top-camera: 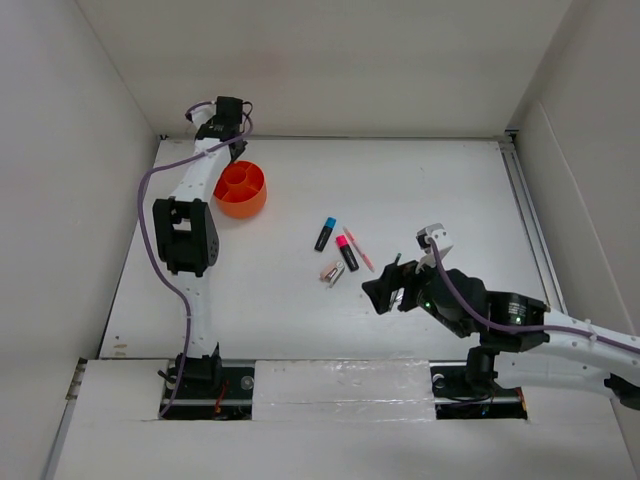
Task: Sort the stationery into containers
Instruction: Place the stationery in the storage box.
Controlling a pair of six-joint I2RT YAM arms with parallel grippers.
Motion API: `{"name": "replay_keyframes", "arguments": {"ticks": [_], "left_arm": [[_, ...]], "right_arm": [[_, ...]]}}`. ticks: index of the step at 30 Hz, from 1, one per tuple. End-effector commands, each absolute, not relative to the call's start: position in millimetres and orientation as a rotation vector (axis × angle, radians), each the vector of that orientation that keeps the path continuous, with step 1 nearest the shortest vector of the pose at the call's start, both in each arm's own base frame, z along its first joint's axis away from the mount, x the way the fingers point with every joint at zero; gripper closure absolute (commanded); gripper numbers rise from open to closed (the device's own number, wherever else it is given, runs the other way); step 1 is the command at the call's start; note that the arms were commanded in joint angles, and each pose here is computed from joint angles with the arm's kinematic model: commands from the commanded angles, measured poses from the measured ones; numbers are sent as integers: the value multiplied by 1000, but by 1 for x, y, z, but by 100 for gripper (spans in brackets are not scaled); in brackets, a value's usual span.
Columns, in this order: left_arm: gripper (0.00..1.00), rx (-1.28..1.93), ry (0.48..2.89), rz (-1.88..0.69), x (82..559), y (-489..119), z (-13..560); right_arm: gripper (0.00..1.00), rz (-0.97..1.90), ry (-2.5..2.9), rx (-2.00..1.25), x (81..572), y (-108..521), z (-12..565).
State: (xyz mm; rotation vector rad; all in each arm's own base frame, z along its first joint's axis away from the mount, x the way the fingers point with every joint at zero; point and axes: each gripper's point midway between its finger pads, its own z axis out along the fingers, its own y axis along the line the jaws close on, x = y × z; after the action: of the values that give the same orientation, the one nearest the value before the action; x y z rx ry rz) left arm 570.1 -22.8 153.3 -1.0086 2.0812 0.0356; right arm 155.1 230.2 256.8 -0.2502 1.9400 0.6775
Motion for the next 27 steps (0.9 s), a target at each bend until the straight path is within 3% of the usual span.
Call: {"name": "replay_keyframes", "arguments": {"ticks": [1, 27], "left_arm": [[100, -984, 2075, 59, 568, -24, 159], [100, -1007, 2099, 123, 551, -21, 158]], "right_arm": [[0, 705, 1918, -219, 154, 227, 267], [0, 718, 1903, -177, 152, 214, 274]]}}
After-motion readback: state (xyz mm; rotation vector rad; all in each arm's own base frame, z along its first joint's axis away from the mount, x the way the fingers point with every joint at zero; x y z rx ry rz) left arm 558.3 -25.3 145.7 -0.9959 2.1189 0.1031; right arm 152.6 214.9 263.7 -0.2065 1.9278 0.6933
